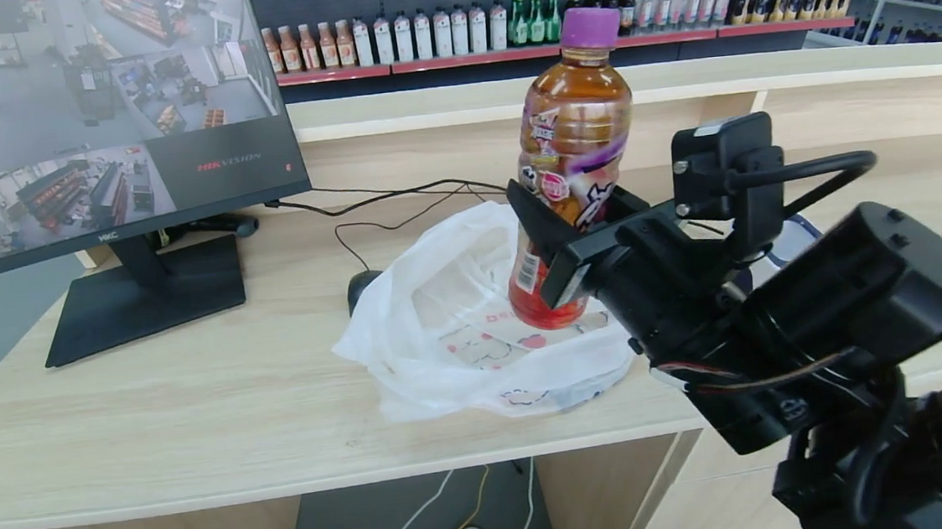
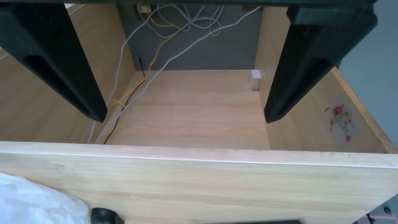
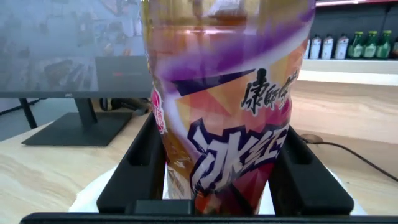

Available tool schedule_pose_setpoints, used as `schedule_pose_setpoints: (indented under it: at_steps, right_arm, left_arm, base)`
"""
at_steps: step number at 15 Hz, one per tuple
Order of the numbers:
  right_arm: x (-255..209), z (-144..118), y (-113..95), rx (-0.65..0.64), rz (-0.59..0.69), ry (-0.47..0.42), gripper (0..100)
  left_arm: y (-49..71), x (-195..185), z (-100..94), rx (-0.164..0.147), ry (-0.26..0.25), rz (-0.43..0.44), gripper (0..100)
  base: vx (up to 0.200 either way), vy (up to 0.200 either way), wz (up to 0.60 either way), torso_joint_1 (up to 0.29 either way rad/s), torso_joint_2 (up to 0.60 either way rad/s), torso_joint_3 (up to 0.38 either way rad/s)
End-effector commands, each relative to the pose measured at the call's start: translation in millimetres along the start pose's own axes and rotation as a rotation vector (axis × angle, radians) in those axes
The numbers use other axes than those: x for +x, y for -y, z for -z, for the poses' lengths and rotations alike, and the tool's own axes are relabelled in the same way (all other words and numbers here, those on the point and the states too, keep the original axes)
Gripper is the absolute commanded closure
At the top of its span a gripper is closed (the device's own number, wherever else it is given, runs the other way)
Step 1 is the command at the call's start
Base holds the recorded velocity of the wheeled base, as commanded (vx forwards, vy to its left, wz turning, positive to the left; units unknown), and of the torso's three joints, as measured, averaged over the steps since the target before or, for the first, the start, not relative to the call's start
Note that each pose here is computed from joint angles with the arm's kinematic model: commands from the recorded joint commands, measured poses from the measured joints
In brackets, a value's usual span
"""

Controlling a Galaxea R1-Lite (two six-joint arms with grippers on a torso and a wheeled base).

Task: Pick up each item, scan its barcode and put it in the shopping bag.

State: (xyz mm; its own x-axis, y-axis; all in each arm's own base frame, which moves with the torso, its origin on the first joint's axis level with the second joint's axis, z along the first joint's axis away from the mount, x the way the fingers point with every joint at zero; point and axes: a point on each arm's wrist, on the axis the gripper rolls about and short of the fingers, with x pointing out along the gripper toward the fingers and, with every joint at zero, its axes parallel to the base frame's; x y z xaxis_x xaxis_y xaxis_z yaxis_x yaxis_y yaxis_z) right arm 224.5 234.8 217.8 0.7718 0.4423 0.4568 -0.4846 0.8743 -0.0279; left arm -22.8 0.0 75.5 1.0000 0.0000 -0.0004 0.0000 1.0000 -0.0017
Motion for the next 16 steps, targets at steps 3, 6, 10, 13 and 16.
schedule_pose_setpoints:
  at_steps: [3, 6, 10, 13, 16]
  right_arm:
    - [34.2, 45.5, -18.5, -0.002, -0.005, -0.010, 100]
    - [48.5, 48.7, -18.8, 0.004, 0.001, -0.014, 100]
    - [66.9, 72.5, -21.1, 0.000, 0.014, -0.022, 100]
    - [74.4, 86.0, -11.5, -0.020, 0.010, -0.040, 100]
    - [82.3, 100.8, 1.7, -0.043, 0.029, -0.065, 100]
  left_arm:
    - [0.0, 0.0, 0.0, 0.000, 0.000, 0.000, 0]
    - [0.0, 0.0, 0.0, 0.000, 0.000, 0.000, 0]
    - [0.0, 0.0, 0.0, -0.001, 0.000, 0.000, 0]
    - [0.0, 0.0, 0.0, 0.000, 0.000, 0.000, 0]
    - [0.0, 0.0, 0.0, 0.000, 0.000, 0.000, 0]
  base:
    - [0.000, 0.000, 0.00, 0.000, 0.00, 0.000]
    - [0.000, 0.000, 0.00, 0.000, 0.00, 0.000]
    - [0.000, 0.000, 0.00, 0.000, 0.00, 0.000]
    - [0.000, 0.000, 0.00, 0.000, 0.00, 0.000]
    - [0.000, 0.000, 0.00, 0.000, 0.00, 0.000]
